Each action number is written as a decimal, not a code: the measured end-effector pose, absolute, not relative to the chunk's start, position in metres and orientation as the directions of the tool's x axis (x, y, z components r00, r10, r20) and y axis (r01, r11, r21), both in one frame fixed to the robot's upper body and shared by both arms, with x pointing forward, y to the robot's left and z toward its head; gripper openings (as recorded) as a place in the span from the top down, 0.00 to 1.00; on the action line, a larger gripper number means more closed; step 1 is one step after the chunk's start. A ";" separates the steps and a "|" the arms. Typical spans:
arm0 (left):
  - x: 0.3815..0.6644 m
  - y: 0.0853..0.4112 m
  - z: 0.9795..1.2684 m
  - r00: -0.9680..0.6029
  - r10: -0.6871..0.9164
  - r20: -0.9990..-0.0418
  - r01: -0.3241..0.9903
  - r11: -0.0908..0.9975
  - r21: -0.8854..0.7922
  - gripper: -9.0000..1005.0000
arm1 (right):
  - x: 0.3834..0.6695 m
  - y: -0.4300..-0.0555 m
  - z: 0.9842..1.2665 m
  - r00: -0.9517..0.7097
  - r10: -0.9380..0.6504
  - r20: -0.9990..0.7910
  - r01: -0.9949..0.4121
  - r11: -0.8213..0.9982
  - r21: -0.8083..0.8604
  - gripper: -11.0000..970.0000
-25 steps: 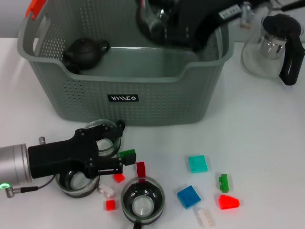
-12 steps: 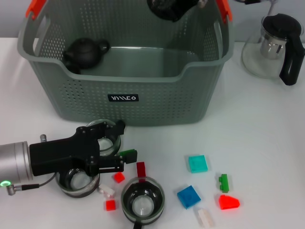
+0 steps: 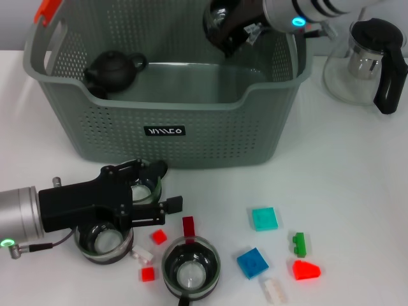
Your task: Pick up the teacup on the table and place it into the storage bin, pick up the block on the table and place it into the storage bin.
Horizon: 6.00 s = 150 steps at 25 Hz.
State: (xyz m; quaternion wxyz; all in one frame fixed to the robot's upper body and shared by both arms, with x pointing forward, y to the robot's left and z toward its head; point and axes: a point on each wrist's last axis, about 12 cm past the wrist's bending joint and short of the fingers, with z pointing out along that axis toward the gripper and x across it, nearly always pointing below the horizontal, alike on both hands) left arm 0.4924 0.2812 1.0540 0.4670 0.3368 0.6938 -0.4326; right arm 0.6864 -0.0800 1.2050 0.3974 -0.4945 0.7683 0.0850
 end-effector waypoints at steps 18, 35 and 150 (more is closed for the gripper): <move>0.492 0.282 1.054 -0.329 0.054 -0.943 0.870 0.406 -0.281 0.13 | 0.683 -0.084 1.177 -0.230 -0.723 -0.652 -0.828 0.497 -0.259 0.93; 0.491 0.283 1.053 -0.330 0.055 -0.942 0.869 0.408 -0.280 0.13 | 0.682 -0.086 1.176 -0.243 -0.726 -0.644 -0.831 0.498 -0.248 0.93; 0.481 0.295 1.044 -0.316 0.044 -0.948 0.832 0.494 -0.254 0.13 | 0.496 -0.046 1.131 0.592 -0.723 -0.356 -0.803 -0.567 -0.183 0.43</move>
